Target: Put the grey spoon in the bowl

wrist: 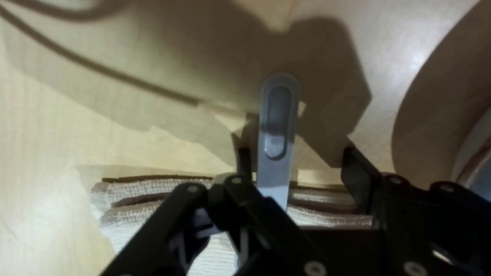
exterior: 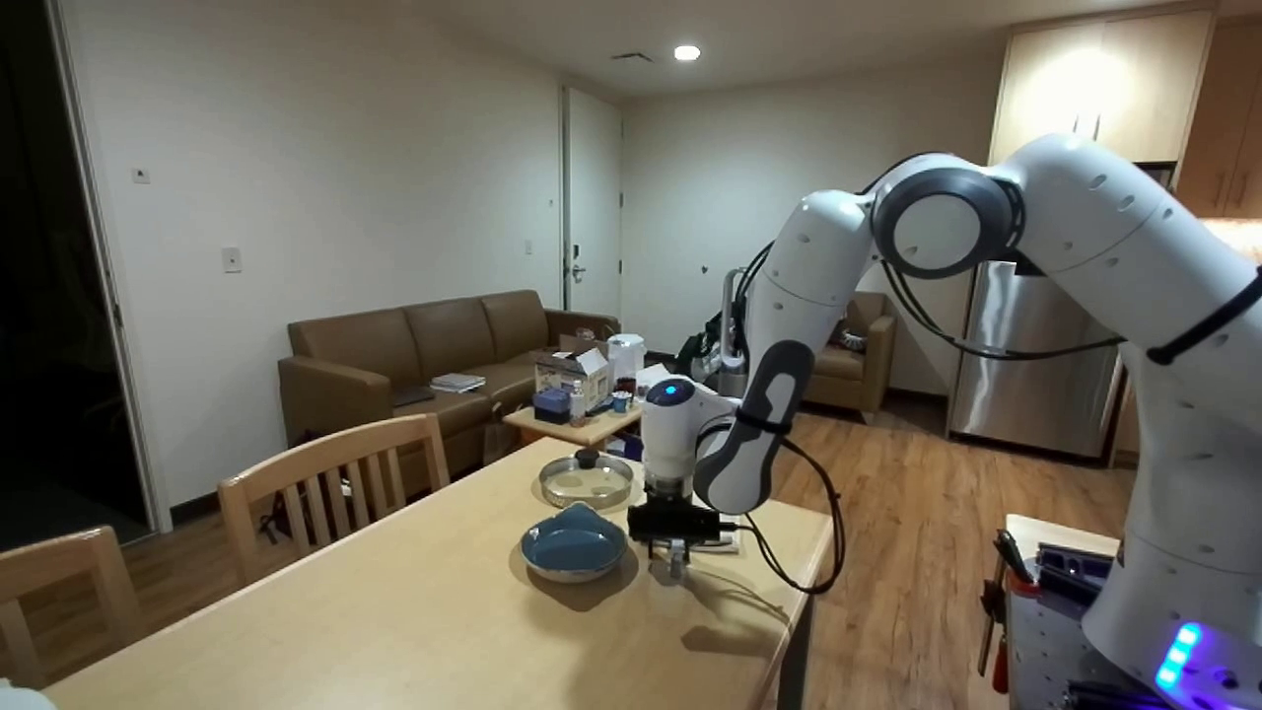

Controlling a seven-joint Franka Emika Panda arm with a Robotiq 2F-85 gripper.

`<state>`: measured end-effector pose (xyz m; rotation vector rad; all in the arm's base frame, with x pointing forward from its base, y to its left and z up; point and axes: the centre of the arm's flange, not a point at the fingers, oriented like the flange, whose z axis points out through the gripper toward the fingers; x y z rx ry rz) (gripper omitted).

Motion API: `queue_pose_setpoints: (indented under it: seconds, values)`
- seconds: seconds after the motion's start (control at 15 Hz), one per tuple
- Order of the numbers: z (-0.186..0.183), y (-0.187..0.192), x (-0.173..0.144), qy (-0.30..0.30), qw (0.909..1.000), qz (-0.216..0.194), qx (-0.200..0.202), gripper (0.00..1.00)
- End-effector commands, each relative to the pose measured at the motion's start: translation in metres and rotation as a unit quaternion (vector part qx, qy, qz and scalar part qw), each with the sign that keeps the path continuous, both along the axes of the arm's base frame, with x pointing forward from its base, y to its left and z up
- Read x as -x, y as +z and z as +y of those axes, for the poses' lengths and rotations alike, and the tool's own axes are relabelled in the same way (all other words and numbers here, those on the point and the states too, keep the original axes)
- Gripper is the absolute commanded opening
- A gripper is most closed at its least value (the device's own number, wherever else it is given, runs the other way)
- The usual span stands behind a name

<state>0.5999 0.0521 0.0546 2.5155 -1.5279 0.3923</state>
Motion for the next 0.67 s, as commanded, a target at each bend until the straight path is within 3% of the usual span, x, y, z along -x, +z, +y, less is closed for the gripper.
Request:
queue_pose_setpoints:
  seconds: [0.0, 0.33, 0.6]
  values:
    - [-0.002, -0.002, -0.006, 0.005, 0.9999, -0.002, -0.011, 0.34]
    - [0.009, 0.018, -0.006, 0.02, 0.9996, -0.015, -0.014, 0.02]
    - [0.039, 0.047, -0.004, 0.066, 0.9962, -0.035, -0.045, 0.06]
